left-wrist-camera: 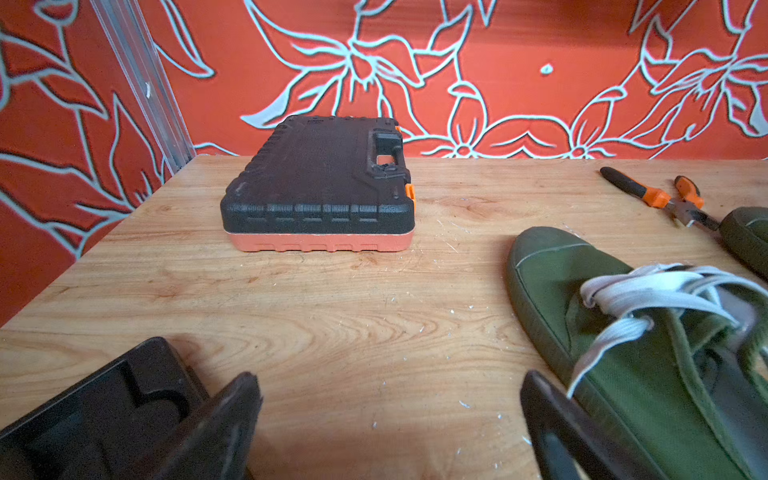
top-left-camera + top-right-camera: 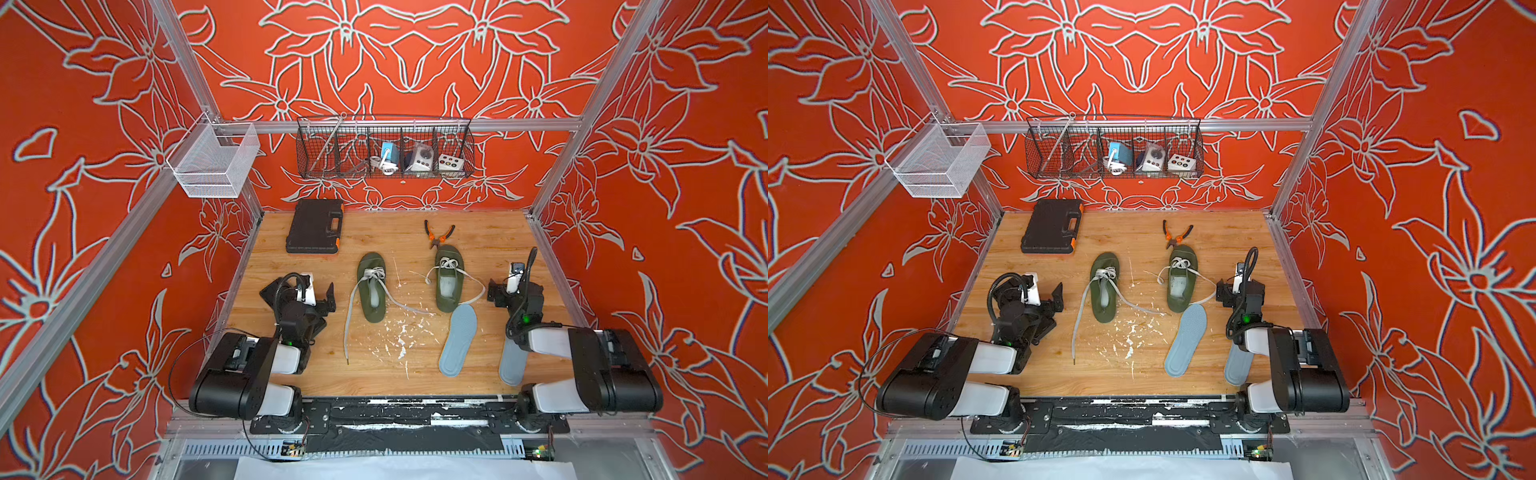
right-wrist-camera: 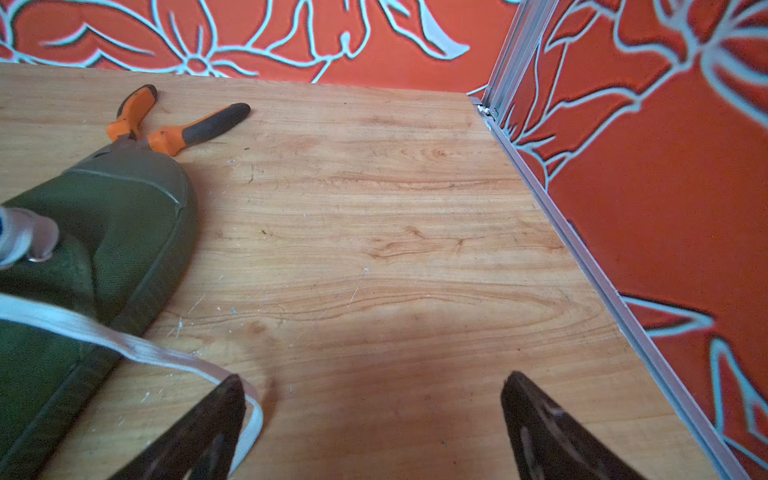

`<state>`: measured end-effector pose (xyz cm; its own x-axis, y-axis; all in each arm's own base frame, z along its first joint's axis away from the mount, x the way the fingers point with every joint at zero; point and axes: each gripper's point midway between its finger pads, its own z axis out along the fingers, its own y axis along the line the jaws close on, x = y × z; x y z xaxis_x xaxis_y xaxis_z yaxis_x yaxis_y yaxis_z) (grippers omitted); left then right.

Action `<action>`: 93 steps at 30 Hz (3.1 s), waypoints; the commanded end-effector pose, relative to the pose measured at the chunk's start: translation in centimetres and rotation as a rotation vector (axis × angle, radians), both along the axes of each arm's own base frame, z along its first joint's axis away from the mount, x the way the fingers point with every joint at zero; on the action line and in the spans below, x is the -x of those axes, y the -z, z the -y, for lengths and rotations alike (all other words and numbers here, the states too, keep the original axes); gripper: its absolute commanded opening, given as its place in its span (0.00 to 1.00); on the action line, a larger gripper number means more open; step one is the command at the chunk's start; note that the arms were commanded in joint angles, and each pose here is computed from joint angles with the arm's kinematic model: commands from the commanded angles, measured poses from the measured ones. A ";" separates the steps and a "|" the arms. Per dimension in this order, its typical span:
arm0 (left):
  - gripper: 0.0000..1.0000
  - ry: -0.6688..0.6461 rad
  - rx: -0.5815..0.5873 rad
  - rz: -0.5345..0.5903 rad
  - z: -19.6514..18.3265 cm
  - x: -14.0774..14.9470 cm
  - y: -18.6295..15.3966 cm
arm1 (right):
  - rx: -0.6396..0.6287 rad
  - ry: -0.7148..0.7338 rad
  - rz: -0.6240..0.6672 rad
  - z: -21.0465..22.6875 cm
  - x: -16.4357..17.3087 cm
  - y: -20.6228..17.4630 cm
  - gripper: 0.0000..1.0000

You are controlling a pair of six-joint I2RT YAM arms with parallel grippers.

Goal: Insert the insole into the shoe
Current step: Pick up the insole from the center of the board.

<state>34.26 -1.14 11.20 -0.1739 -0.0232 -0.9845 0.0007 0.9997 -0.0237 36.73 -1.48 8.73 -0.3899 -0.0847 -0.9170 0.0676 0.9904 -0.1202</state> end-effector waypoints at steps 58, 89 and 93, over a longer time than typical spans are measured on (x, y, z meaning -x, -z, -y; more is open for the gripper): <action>0.92 0.167 0.408 -0.271 11.0 -0.6 -8.5 | -0.380 0.485 -0.627 1.9 16.1 -3.9 0.93; 0.86 0.466 0.467 -0.479 24.2 1.9 -6.3 | -0.624 0.726 -0.687 4.0 17.4 7.0 0.42; 0.83 0.542 0.507 -0.518 25.8 2.3 -6.6 | -0.643 0.721 -0.717 3.7 17.0 7.7 0.39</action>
